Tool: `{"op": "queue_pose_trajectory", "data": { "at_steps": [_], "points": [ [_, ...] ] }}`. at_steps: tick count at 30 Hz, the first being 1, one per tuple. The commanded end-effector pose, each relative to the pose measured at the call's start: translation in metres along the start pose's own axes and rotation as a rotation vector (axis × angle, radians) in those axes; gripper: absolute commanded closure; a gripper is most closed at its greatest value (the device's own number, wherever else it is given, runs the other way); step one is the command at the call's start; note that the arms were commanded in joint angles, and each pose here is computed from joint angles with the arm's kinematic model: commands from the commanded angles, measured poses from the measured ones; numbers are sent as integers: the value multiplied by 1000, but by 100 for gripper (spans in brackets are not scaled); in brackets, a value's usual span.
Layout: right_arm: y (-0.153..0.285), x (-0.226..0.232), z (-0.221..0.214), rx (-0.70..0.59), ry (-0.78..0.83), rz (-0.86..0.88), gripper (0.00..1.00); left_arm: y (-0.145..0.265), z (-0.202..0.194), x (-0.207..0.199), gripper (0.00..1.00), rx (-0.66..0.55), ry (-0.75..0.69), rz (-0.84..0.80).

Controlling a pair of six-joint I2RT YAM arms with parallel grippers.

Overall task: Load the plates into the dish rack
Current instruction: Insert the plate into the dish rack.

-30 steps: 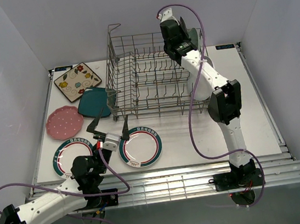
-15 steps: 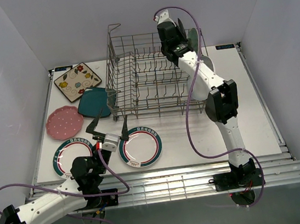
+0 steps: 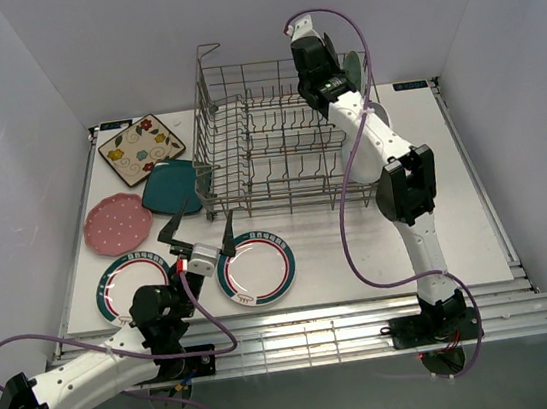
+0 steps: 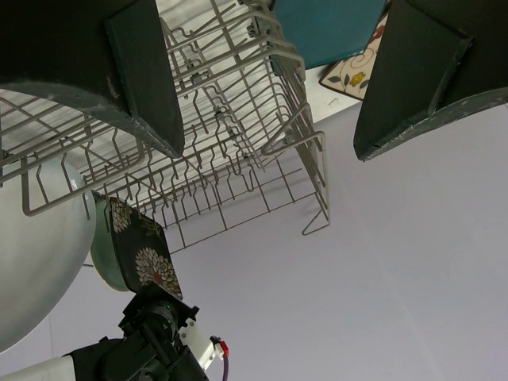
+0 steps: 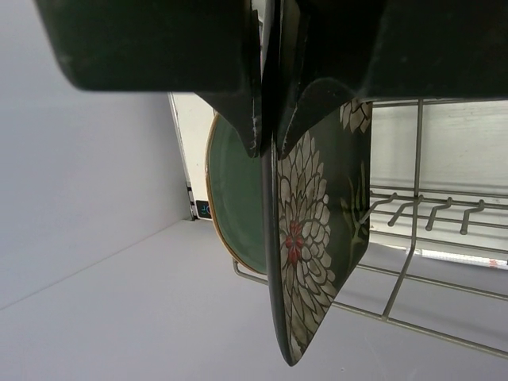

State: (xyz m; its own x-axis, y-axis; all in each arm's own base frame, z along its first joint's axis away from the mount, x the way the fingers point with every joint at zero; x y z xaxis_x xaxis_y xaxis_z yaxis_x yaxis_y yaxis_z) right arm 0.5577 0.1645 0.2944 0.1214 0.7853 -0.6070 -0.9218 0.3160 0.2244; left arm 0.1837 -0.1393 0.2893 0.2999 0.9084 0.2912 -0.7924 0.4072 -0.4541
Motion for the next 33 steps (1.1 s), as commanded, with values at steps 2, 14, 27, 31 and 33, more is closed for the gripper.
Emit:
{"op": "queue_pose_trajectory", "data": {
  "at_steps": [2,14,27,31,33],
  "points": [
    [-14,6,14,-79,-203,36,92,0,-1,2,2,4,-1,14],
    [-32,16,0,-62,-255,116,92,-1,-2,1,2,9,-7,9],
    [-38,35,-8,-46,-278,144,89,0,-2,1,2,7,-9,11],
    [-38,28,-9,-42,-282,126,83,0,-2,2,2,8,-7,15],
    [-36,22,-7,-44,-285,122,78,0,-1,2,2,6,-7,15]
  ]
}}
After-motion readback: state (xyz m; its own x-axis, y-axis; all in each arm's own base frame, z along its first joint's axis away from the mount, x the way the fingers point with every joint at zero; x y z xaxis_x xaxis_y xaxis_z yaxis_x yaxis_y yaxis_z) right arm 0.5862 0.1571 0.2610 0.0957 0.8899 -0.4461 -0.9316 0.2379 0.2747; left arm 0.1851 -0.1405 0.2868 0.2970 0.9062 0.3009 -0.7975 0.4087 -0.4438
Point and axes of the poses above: each gripper's point midway between its finger pads, its own y axis back along the fingers, its own x axis along the line the jaws close on, z = x × y, the point moved 5 cm from there along y, back along the fingers, and after that the axes turned 4 degrees about y, right-handed, at the moved point
